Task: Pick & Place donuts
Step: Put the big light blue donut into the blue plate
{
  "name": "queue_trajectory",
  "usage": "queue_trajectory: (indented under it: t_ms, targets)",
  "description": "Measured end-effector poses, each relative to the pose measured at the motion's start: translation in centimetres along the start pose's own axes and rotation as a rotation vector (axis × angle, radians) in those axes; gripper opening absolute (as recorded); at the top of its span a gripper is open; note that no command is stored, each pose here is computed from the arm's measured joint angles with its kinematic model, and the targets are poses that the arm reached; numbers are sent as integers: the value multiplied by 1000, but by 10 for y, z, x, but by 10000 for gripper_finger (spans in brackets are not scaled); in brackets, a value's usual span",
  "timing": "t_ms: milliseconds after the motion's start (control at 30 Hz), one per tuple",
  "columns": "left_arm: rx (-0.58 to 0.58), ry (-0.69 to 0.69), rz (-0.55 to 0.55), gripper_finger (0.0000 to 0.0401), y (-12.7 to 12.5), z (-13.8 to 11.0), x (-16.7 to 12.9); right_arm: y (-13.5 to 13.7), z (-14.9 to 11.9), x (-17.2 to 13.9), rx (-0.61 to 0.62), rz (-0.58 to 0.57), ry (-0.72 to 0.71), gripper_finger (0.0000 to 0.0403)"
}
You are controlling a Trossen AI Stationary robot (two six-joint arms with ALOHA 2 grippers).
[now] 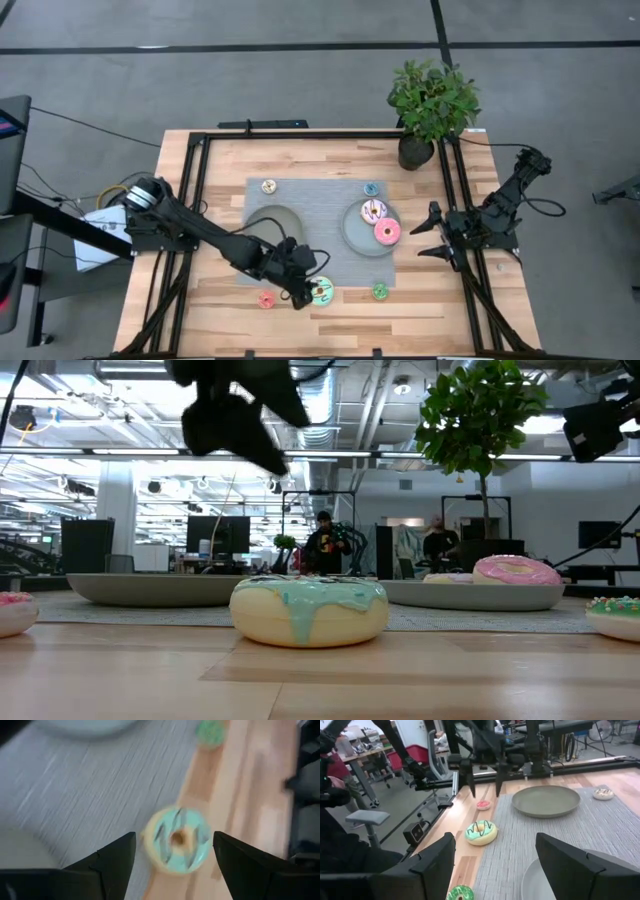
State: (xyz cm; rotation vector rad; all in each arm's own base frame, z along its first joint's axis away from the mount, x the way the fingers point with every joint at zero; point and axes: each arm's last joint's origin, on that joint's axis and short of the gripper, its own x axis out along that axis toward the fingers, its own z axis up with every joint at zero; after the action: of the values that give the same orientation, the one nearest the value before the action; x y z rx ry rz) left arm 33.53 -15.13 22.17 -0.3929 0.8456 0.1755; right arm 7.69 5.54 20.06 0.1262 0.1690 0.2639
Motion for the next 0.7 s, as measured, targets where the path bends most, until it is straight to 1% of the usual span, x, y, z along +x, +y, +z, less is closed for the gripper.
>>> queue_trajectory:
  t_ms: [100, 167, 300, 400, 500, 633, 700]
  targets:
    - [-17, 51, -5, 259, 3, -3, 11, 0, 0, 0, 1, 11, 0, 265]
    - [-25, 68, 10, 259, 5, -4, 11, 1, 1, 0, 5, 17, -5, 265]
    - [-38, 36, 27, 259, 7, -1, 11, 1, 1, 0, 5, 17, -6, 265]
    - [-36, 34, 0, 259, 5, 0, 12, 1, 1, 0, 4, 17, -4, 265]
    - [-32, 64, 15, 259, 7, -5, 24, 1, 1, 0, 5, 17, -4, 265]
    - [-32, 115, -2, 259, 4, -7, 42, 1, 1, 0, 5, 17, -4, 265]
    - [-8, 154, 7, 259, 3, -7, 51, 1, 1, 0, 5, 18, -5, 265]
